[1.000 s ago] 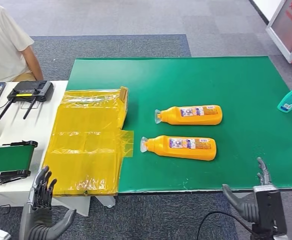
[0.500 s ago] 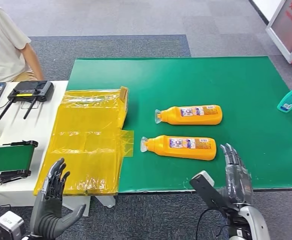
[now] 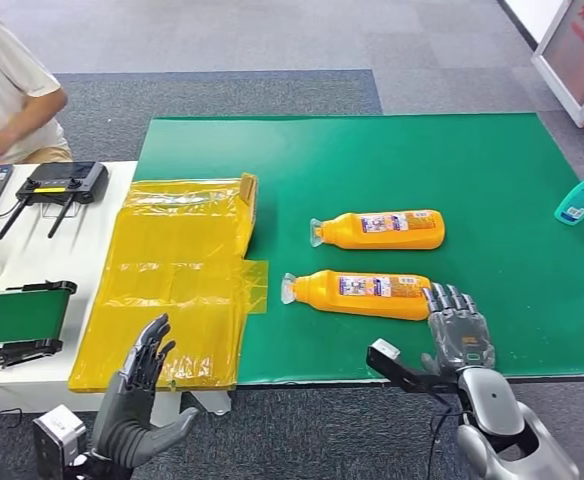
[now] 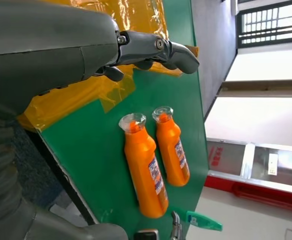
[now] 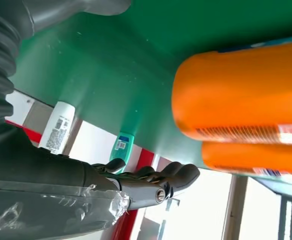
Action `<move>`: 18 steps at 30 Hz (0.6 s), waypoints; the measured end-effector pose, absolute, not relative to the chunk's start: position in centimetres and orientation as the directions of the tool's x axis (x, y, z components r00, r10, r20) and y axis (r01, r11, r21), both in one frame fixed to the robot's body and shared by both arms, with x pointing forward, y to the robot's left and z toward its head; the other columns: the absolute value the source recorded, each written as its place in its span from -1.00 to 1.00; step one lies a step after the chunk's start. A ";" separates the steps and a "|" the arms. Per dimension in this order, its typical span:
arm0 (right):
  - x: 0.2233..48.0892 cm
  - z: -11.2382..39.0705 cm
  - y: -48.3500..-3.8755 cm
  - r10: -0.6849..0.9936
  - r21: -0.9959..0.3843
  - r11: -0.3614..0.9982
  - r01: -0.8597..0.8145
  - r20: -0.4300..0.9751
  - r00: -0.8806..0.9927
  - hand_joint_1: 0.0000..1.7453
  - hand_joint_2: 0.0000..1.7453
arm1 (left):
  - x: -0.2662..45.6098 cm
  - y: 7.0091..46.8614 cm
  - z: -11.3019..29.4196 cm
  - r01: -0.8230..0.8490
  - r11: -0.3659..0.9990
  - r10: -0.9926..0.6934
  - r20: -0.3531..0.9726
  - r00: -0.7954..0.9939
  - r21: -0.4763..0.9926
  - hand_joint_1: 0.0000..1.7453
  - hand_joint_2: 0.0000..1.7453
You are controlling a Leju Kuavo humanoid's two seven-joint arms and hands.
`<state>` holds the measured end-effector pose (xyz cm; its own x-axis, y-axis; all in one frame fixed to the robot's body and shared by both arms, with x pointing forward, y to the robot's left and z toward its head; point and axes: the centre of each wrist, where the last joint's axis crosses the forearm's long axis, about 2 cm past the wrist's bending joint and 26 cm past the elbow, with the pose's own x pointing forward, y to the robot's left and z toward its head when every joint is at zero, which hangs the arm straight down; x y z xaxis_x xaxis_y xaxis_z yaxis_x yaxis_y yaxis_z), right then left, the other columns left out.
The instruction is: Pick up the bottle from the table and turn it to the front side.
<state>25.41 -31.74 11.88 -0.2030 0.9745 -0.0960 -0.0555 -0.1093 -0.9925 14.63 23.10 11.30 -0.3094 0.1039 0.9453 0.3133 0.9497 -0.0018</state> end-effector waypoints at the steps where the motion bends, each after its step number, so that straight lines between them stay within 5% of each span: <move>1: 25.8 11.7 -31.9 0.974 -0.991 -0.118 -0.063 -0.103 -0.202 -1.00 1.00 | 14.6 23.1 11.2 0.318 0.948 0.106 0.946 -0.307 -0.004 -1.00 1.00; 18: 29.3 12.2 -32.9 0.968 -0.978 -0.181 -0.102 -0.160 -0.192 -1.00 1.00 | 14.5 23.1 10.4 0.358 0.934 0.103 0.957 -0.270 0.001 -1.00 1.00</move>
